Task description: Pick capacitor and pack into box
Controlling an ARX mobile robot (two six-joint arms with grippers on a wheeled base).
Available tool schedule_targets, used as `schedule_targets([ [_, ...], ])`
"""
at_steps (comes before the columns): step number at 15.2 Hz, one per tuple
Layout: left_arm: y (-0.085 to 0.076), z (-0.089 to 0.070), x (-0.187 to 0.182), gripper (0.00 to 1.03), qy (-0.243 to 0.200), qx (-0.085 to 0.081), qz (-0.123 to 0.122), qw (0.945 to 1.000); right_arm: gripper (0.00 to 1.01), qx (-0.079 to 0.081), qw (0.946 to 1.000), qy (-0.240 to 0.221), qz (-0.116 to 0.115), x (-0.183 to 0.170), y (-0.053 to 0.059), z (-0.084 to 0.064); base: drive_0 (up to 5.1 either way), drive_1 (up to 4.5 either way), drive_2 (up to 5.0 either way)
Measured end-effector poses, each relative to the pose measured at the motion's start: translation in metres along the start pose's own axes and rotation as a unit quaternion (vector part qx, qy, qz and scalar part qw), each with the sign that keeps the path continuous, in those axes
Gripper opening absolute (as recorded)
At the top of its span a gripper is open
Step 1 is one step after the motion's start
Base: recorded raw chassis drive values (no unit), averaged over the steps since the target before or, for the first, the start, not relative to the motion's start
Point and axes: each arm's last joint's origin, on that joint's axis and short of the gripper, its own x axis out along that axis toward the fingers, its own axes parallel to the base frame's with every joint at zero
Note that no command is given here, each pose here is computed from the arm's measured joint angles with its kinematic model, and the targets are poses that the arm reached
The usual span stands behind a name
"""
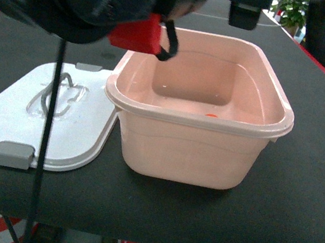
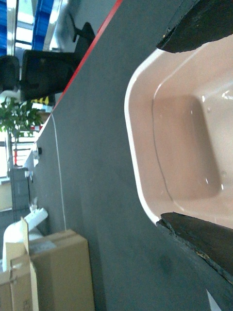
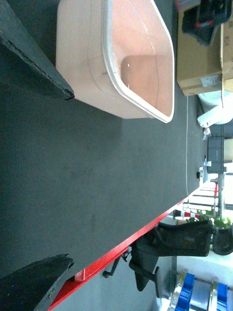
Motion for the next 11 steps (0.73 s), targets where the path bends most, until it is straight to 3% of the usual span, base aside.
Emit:
schedule_targets([
  [2,0.037,0.014,-0.015,0.98,-0.014,0.000,0.035,0.9993,0.98,0.000,1.0000,0.000,0.000,0.000,0.000,0.000,0.0,0.00,0.0],
  [4,0.106,0.027,-0.046,0.98,-0.037,0.005,0.106,0.9937,0.98,0.000,1.0000,0.000,0.000,0.000,0.000,0.000,0.0,0.00,0.0],
  [5,0.135,0.017,-0.061,0.98,-0.027,0.013,0.143,0.9893,0.98,0.000,1.0000,0.000,0.000,0.000,0.000,0.000,0.0,0.00,0.0],
  [6,0.149,0.003,-0.070,0.98,-0.008,0.017,0.161,0.9868,0.98,0.000,1.0000,0.000,0.000,0.000,0.000,0.000,0.0,0.00,0.0],
  [9,0.171,-0.061,-0.078,0.98,0.067,0.023,0.169,0.9831,0.98,0.000,1.0000,0.000,0.000,0.000,0.000,0.000,0.0,0.00,0.0],
  [11,0.176,-0.093,-0.071,0.98,0.096,0.021,0.175,0.9796,0.98,0.000,1.0000,0.000,0.000,0.000,0.000,0.000,0.0,0.00,0.0],
])
